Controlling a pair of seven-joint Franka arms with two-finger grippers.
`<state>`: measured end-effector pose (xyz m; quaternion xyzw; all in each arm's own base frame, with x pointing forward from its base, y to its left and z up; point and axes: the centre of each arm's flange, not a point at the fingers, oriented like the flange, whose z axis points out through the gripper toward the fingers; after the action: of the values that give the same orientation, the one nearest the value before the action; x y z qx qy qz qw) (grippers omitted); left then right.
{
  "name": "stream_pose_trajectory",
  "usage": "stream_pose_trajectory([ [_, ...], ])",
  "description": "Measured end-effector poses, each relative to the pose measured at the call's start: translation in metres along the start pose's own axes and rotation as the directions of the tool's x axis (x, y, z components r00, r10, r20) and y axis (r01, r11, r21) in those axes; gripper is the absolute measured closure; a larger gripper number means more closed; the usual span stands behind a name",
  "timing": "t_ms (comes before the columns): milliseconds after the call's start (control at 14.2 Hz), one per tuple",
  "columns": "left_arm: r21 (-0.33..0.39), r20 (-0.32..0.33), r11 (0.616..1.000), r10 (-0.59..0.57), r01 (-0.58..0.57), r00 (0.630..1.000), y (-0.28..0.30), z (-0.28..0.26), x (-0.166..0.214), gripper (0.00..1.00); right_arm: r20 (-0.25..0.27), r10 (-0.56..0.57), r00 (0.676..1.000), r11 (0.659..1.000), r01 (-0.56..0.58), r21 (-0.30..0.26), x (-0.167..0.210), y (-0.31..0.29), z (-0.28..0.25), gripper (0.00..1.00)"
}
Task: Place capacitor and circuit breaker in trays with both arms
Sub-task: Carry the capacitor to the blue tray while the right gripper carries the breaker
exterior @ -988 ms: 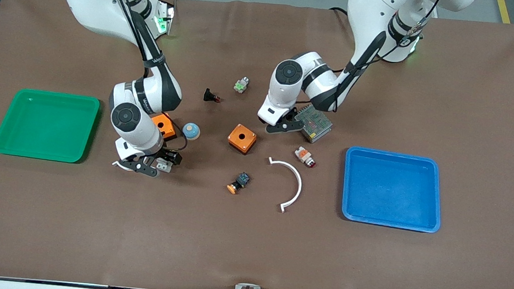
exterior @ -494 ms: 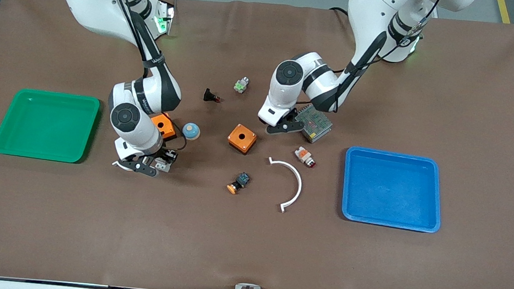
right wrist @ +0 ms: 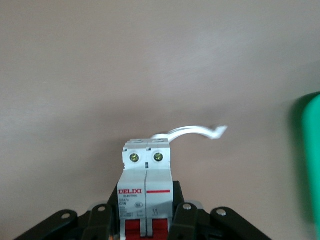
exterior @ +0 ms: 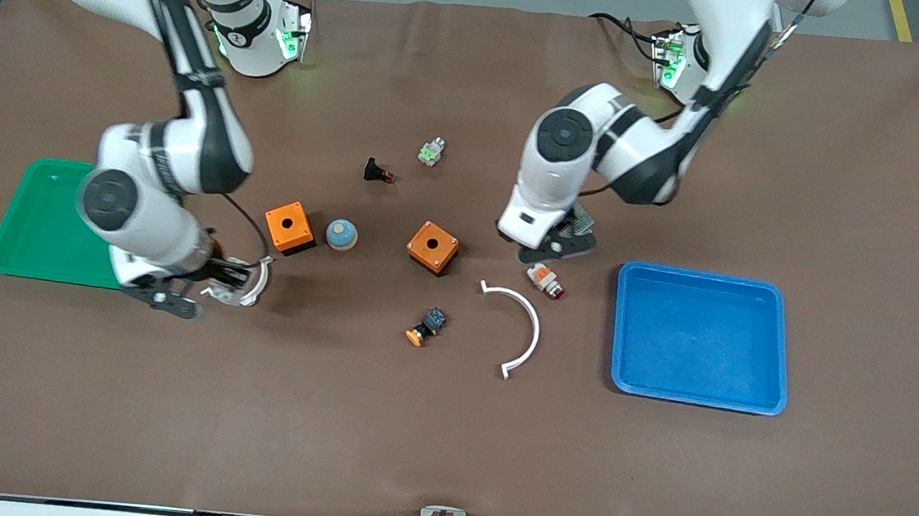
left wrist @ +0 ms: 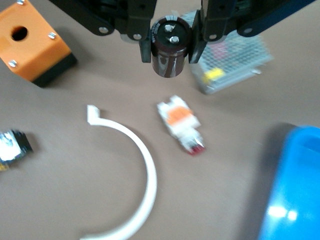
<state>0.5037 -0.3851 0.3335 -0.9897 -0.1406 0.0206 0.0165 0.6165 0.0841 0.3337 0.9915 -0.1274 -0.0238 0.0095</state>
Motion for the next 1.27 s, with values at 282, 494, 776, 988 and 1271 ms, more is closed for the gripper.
stream_pose_trajectory([
  [282, 0.037, 0.041, 0.995, 0.09, -0.091, 0.995, -0.081, -0.03, 0.081, 0.66, 0.028, -0.092, 0.995, 0.996, 0.091, 0.017, 0.013, 0.133, -0.015, 0.6],
  [494, 0.034, 0.079, 0.986, 0.158, -0.161, 0.984, -0.16, -0.027, 0.14, 0.66, 0.036, -0.143, 0.989, 0.989, 0.142, 0.03, 0.003, 0.216, 0.004, 0.6],
  [776, 0.012, 0.119, 0.976, 0.213, -0.216, 0.97, -0.249, -0.008, 0.19, 0.66, -0.022, -0.216, 0.976, 0.976, 0.216, 0.014, -0.022, 0.294, 0.049, 0.6],
  [988, -0.013, 0.111, 0.974, 0.224, -0.224, 0.968, -0.264, 0.028, 0.207, 0.66, -0.03, -0.222, 0.975, 0.975, 0.222, 0.008, -0.04, 0.336, 0.069, 0.6],
  [1271, -0.039, 0.093, 0.973, 0.228, -0.225, 0.969, -0.256, 0.079, 0.216, 0.66, -0.009, -0.208, 0.978, 0.978, 0.208, 0.015, -0.047, 0.352, 0.082, 0.6],
])
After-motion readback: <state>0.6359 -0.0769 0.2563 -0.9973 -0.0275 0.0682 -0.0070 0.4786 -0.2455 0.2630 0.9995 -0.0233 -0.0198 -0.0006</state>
